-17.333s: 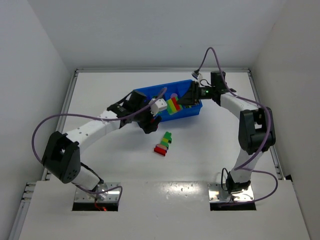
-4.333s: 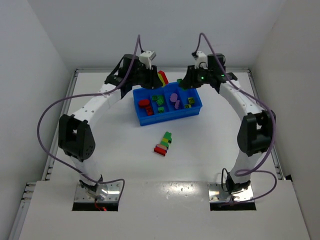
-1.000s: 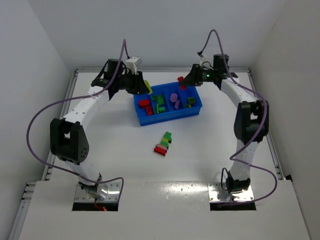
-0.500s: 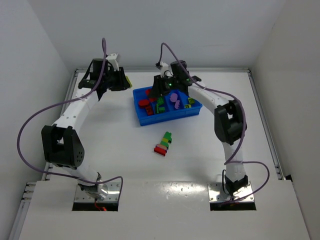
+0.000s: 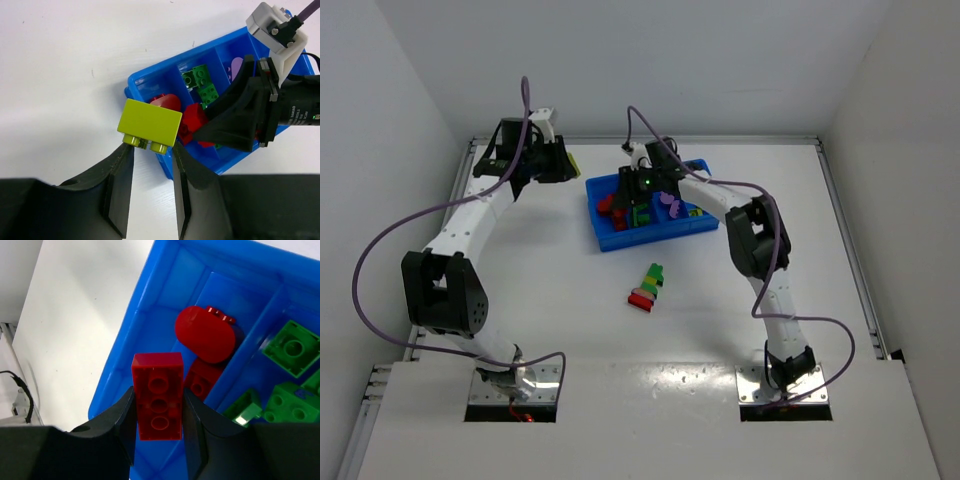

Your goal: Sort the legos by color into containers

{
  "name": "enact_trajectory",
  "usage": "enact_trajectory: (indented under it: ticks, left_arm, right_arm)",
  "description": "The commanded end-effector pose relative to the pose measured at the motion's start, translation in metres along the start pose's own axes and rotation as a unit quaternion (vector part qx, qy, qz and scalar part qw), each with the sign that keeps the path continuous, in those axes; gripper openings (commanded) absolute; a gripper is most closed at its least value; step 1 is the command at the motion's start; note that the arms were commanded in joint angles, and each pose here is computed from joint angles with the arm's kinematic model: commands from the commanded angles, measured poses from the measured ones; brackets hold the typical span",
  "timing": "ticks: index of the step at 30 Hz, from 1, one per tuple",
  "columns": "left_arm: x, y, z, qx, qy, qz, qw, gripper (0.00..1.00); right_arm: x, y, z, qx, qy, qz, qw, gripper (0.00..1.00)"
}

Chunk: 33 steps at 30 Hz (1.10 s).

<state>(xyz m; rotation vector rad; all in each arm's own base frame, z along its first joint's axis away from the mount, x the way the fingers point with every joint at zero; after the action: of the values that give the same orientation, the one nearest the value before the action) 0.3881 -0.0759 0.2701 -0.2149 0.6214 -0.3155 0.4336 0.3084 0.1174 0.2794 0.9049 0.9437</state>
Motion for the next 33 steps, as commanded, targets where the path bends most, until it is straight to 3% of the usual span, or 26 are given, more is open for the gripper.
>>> enact_trajectory:
  ticks: [1, 2, 5, 8, 12, 15, 19, 23, 27, 33]
  left_arm:
    - [-0.009, -0.002, 0.015, 0.010, -0.024, -0.013, 1.000, 0.00]
    - [-0.006, -0.002, 0.013, 0.008, -0.019, -0.018, 1.000, 0.00]
    - [0.000, -0.005, 0.011, 0.007, -0.008, -0.042, 0.999, 0.00]
    - [0.002, -0.011, 0.015, 0.007, -0.014, -0.074, 0.997, 0.00]
    - [0.012, -0.029, 0.019, 0.006, -0.019, -0.128, 0.992, 0.00]
    - [0.024, -0.056, 0.023, 0.041, -0.023, -0.141, 0.989, 0.00]
    - [0.048, -0.087, 0.024, 0.070, -0.023, -0.135, 0.988, 0.00]
    - [0.079, -0.115, 0.025, 0.086, -0.019, -0.146, 0.985, 0.00]
    - [0.116, -0.143, 0.020, 0.092, 0.005, -0.172, 0.981, 0.00]
    - [0.153, -0.193, 0.013, 0.096, 0.013, -0.246, 0.964, 0.00]
  right_arm:
    - [0.003, 0.022, 0.020, -0.028, -0.029, 0.019, 0.999, 0.23]
    - [0.003, 0.022, 0.020, -0.028, -0.027, 0.023, 0.999, 0.43]
    - [0.000, 0.026, 0.022, -0.031, -0.029, 0.029, 0.999, 0.72]
    - [-0.010, 0.034, 0.033, -0.053, -0.046, 0.025, 0.997, 0.85]
    - [-0.050, 0.034, 0.064, -0.079, -0.097, -0.016, 0.992, 0.85]
    - [-0.092, 0.007, 0.071, -0.066, -0.117, -0.094, 0.986, 0.86]
    - [-0.185, -0.013, 0.080, -0.086, -0.159, -0.208, 0.961, 0.88]
    - [-0.247, -0.042, 0.057, -0.081, -0.157, -0.308, 0.935, 0.99]
    - [-0.305, -0.065, 0.018, -0.017, -0.169, -0.392, 0.904, 1.00]
    - [-0.338, -0.059, -0.028, 0.020, -0.157, -0.417, 0.895, 1.00]
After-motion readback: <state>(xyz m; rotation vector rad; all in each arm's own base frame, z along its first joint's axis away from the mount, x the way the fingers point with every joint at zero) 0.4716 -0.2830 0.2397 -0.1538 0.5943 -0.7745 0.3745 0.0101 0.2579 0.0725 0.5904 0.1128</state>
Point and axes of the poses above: each gripper's point midway between its finger pads, its own x axis out along the fingers, its own y axis along the line the jaws close on, z = x × y, the point moved 8 cm from there along -x, back along the fingers, and after that the axes turned 1 degree about x, right-handed, at the moved point
